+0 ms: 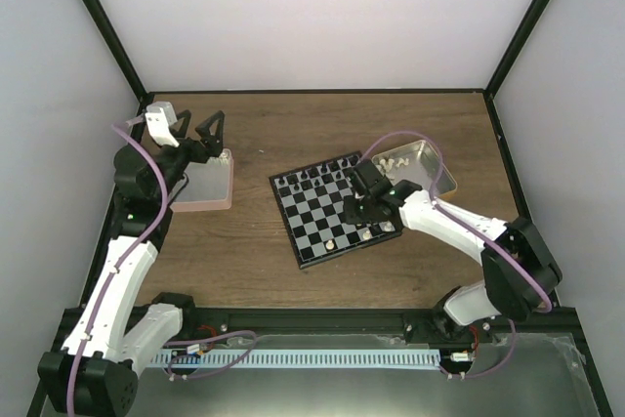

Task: Set up the chess pieces on the board
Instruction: Place the chess piece on the chessboard.

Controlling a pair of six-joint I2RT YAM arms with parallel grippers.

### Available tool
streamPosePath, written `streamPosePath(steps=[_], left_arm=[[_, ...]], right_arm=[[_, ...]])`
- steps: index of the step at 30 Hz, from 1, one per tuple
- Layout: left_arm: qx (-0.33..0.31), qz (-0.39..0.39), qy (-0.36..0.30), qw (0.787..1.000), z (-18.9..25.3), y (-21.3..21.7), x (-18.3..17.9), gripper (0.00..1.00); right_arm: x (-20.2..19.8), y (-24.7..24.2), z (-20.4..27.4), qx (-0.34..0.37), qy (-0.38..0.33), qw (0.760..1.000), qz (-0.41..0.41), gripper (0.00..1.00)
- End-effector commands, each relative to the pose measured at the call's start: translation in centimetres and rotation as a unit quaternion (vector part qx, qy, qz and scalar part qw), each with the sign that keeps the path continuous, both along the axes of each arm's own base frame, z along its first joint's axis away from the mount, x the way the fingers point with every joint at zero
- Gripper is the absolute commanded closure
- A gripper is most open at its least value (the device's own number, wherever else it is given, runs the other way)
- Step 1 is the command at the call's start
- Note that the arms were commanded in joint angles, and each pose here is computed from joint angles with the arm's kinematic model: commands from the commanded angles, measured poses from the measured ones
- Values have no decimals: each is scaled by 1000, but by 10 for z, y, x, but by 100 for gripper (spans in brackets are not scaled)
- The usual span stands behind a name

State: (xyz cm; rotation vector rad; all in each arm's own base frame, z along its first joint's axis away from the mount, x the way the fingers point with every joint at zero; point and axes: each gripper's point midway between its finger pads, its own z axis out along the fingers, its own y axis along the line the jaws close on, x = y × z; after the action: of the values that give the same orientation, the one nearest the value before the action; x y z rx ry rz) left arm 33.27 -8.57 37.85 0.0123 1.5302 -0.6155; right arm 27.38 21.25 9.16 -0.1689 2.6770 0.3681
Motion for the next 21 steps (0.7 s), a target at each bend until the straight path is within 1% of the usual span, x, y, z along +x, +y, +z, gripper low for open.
streamPosePath(steps=[1,10,17,21], left_arm=[[0,4,-29,1000,16,3,-8,0],[4,8,-35,999,20,4,-11,0],[4,8,-32,999,18,4,-9,0],[4,8,-30,1000,16,3,-8,0]], right_arm=[[-17,19,-5,12,18,1000,16,95],[-17,18,-26,-43,24,999,5,94],[-24,18,-40,-70,32,997,14,94],[-23,17,-45,-81,25,996,15,94]])
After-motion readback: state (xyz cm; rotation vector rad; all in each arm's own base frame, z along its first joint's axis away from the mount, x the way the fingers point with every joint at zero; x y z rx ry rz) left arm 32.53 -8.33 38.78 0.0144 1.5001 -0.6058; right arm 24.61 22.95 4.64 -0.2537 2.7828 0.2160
